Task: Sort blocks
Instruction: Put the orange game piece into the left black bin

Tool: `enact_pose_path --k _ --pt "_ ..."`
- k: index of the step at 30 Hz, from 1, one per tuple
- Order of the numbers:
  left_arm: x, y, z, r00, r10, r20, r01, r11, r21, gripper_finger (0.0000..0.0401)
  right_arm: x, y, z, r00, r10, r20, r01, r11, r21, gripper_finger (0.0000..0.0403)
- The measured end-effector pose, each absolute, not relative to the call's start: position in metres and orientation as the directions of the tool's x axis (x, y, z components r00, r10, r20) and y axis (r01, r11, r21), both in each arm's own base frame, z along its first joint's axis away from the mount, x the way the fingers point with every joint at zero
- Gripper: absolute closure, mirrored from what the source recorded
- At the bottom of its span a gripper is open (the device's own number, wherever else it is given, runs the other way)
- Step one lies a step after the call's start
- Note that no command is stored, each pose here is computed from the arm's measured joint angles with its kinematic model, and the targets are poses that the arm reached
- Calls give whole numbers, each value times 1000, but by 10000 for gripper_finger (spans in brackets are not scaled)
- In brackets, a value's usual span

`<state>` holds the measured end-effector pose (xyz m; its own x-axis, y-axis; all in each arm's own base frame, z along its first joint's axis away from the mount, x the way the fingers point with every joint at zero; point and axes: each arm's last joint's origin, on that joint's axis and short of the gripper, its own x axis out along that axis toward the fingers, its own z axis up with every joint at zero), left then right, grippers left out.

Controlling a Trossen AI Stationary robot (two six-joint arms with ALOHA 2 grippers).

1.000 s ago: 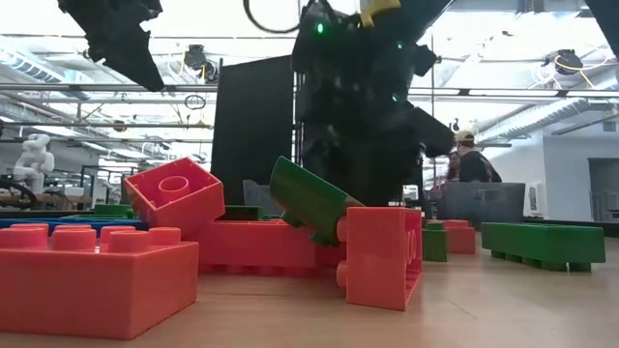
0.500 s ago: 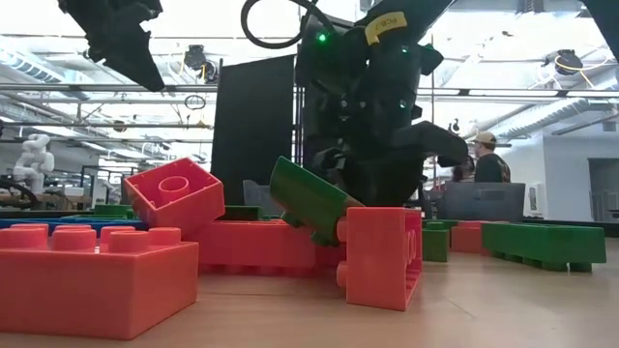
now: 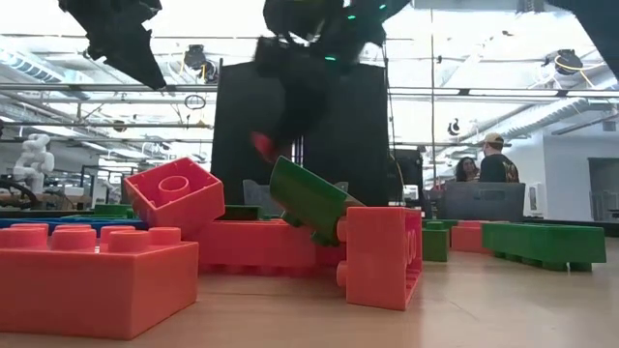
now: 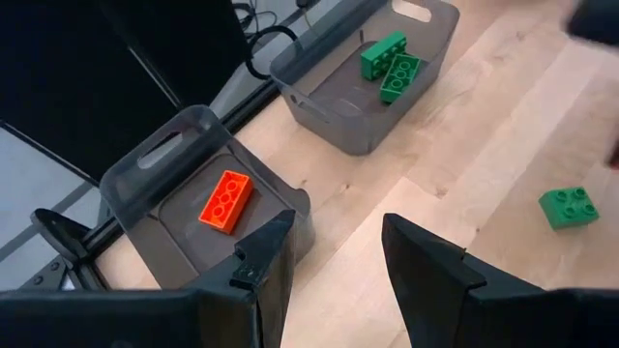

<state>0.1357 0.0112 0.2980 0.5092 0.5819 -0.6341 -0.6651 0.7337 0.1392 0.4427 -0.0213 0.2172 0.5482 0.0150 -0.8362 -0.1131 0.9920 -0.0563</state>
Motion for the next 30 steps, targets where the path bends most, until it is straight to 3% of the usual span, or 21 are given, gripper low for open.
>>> enact_pose_path --k 6,13,17,23,30 --pt "131 12 301 519 595 -613 -676 725 131 241 479 -90 239 779 -106 -618 163 986 36 281" --pt "123 13 304 527 608 -594 -685 717 126 241 532 -127 239 823 -147 -549 211 976 55 281" --pt "119 13 305 528 608 -592 -687 716 123 241 556 -137 219 850 -148 -505 237 965 115 281" --pt "116 13 306 535 609 -585 -690 715 114 241 556 -167 190 859 -195 -473 350 899 265 281" --pt "117 13 306 534 609 -586 -690 715 115 241 562 -173 202 912 -249 -326 344 898 275 281"
